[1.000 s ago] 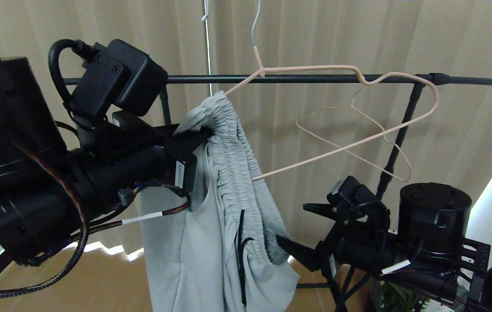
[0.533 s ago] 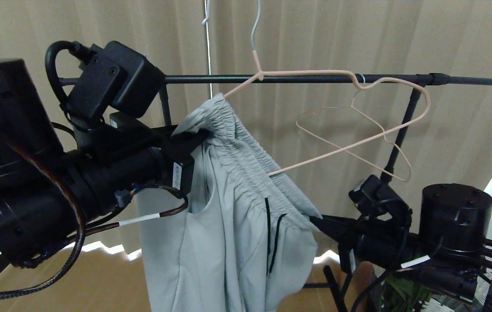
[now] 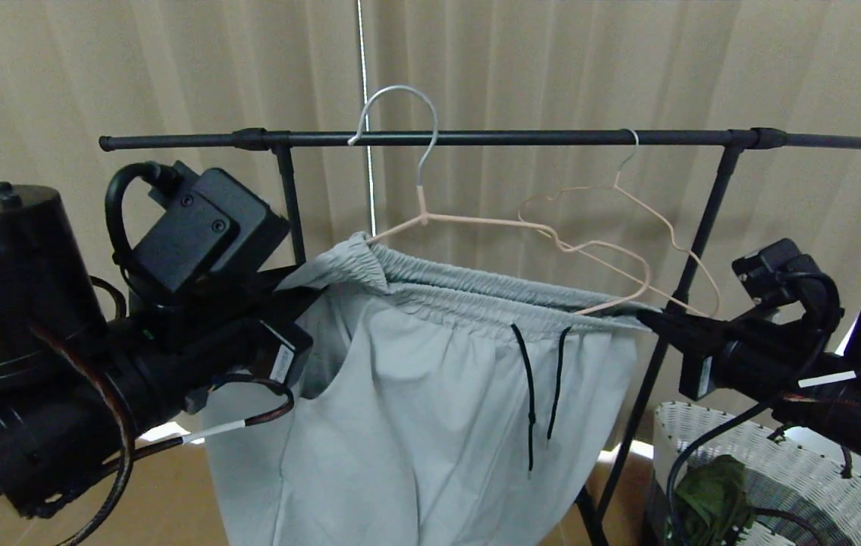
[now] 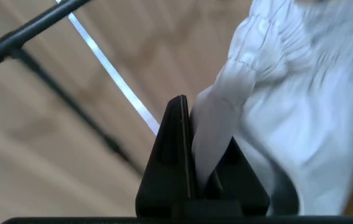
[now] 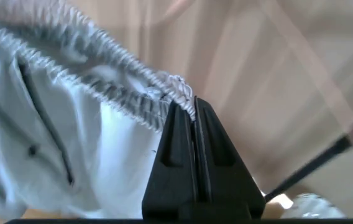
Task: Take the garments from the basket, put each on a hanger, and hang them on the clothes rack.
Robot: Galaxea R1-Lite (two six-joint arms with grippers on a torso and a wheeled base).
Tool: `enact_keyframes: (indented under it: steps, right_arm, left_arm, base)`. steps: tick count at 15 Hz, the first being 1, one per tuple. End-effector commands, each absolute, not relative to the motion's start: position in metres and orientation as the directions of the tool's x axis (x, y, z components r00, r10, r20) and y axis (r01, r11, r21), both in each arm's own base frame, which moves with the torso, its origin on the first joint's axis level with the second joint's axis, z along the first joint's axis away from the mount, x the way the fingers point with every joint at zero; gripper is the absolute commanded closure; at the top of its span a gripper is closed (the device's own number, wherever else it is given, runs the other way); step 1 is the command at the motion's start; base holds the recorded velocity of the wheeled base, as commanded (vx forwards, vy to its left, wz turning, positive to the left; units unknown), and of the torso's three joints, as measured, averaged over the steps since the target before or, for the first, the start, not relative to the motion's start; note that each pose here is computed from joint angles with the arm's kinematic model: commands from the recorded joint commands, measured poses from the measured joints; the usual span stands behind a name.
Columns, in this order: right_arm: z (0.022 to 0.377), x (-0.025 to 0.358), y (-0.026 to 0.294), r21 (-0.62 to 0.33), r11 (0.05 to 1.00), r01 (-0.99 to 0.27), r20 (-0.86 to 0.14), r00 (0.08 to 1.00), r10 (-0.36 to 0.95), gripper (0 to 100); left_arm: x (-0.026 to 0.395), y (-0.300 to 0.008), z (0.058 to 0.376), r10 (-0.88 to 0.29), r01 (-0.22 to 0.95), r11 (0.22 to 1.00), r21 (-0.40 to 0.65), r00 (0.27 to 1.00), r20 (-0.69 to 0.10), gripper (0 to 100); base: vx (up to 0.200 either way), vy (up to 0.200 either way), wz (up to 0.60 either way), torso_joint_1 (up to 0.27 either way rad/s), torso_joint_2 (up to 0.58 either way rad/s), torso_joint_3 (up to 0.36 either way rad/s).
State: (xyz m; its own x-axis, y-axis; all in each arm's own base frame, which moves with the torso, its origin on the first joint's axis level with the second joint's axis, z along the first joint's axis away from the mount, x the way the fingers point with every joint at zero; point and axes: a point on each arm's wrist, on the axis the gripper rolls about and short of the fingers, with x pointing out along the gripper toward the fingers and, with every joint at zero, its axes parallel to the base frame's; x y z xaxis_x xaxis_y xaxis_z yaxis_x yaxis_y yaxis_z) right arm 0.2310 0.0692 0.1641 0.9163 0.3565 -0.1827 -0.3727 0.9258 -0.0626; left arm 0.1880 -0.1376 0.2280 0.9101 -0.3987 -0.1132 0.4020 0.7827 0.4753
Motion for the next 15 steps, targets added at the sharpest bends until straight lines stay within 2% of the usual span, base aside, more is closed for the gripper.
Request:
enact_keyframes:
  steps: [1, 5, 6, 15]
  right_arm:
    - [0.176, 0.238, 0.060, -0.066, 0.942, -0.328, -0.137, 0.938, 0.317, 100]
    - [0.177, 0.239, 0.058, -0.066, 0.945, -0.319, -0.134, 0.942, 0.309, 100]
    - [0.176, 0.237, 0.059, -0.065, 0.943, -0.327, -0.136, 0.939, 0.316, 100]
    - [0.183, 0.208, 0.095, -0.080, 0.864, -0.498, -0.170, 0.860, 0.480, 100]
  left_arm:
    - [0.188, -0.123, 0.217, -0.343, 0.368, 0.763, 0.532, 0.927, -0.148, 100]
    - [0.182, -0.115, 0.202, -0.329, 0.378, 0.707, 0.598, 0.924, -0.195, 100]
    - [0.183, -0.113, 0.193, -0.318, 0.389, 0.686, 0.615, 0.920, -0.229, 100]
    - [0.193, -0.117, 0.189, -0.238, 0.339, 0.703, 0.625, 0.940, -0.244, 100]
  base:
    - [0.000, 0.000, 0.00, 0.000, 0.00, 0.000]
    - [0.000, 0.000, 0.00, 0.000, 0.00, 0.000]
    - [0.000, 0.000, 0.00, 0.000, 0.00, 0.000]
    - [0.000, 0.000, 0.00, 0.000, 0.00, 0.000]
